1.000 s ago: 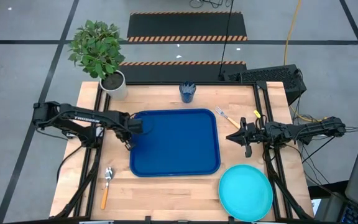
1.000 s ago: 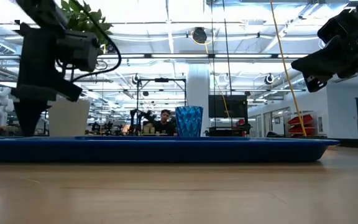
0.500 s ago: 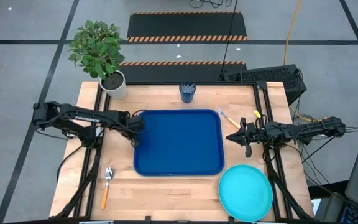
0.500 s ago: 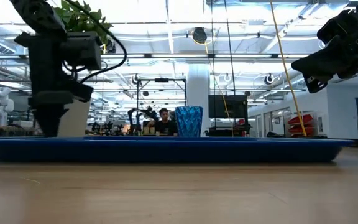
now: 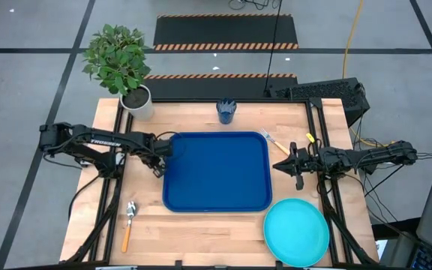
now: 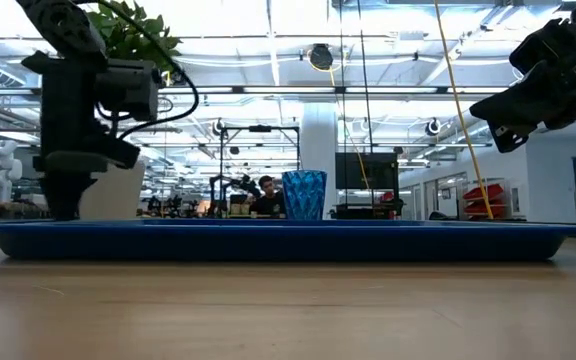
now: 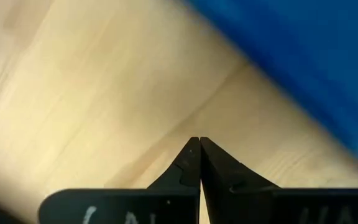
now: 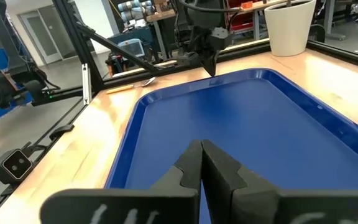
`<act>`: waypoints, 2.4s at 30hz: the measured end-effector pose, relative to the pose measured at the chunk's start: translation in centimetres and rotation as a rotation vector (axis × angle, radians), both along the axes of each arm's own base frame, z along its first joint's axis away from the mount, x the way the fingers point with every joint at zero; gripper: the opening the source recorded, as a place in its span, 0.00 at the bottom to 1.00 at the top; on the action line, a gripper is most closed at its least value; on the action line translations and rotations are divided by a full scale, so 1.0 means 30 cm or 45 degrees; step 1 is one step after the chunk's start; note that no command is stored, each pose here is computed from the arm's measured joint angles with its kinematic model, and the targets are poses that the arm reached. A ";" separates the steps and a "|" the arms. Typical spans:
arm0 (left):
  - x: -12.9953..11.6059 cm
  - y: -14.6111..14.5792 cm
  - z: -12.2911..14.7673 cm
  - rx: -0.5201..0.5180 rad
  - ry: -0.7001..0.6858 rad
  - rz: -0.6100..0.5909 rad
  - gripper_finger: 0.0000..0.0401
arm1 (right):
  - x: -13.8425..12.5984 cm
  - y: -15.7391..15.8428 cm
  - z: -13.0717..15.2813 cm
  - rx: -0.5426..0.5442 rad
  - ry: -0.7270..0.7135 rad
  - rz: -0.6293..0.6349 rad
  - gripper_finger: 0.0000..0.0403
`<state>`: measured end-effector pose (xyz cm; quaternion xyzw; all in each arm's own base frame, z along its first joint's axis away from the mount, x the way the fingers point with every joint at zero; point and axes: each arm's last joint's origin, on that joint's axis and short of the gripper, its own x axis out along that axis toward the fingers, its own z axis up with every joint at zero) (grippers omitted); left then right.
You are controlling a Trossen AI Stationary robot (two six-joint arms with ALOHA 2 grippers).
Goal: Pick and place plate/cup/fork/spoon on tray
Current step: Put the blue plate on the blue serving tray
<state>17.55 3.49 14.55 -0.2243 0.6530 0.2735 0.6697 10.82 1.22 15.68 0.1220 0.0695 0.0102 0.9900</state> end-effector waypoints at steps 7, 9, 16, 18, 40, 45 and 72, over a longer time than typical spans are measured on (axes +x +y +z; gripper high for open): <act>0.025 -0.019 0.100 0.149 -0.142 -0.026 0.00 | 0.002 0.000 0.016 -0.024 -0.063 0.002 0.00; 0.026 -0.023 0.147 0.235 -0.230 -0.034 0.01 | 0.002 0.000 0.018 -0.074 -0.064 0.007 0.00; 0.034 -0.062 0.305 0.459 -0.852 -0.135 0.07 | 0.005 0.000 0.022 -0.152 -0.067 0.014 0.00; 0.039 -0.074 0.331 0.485 -1.019 -0.167 0.10 | 0.007 0.000 0.026 -0.152 -0.081 0.014 0.00; 0.089 -0.126 0.260 0.737 -1.668 -0.477 0.28 | 0.265 0.060 0.366 -0.326 1.068 0.294 0.16; 0.088 -0.127 0.253 0.724 -1.653 -0.476 0.28 | 0.281 0.108 0.327 -0.318 1.422 0.416 0.16; 0.086 -0.164 0.254 0.686 -1.675 -0.522 0.28 | 0.331 0.303 0.106 -0.307 1.720 0.574 0.16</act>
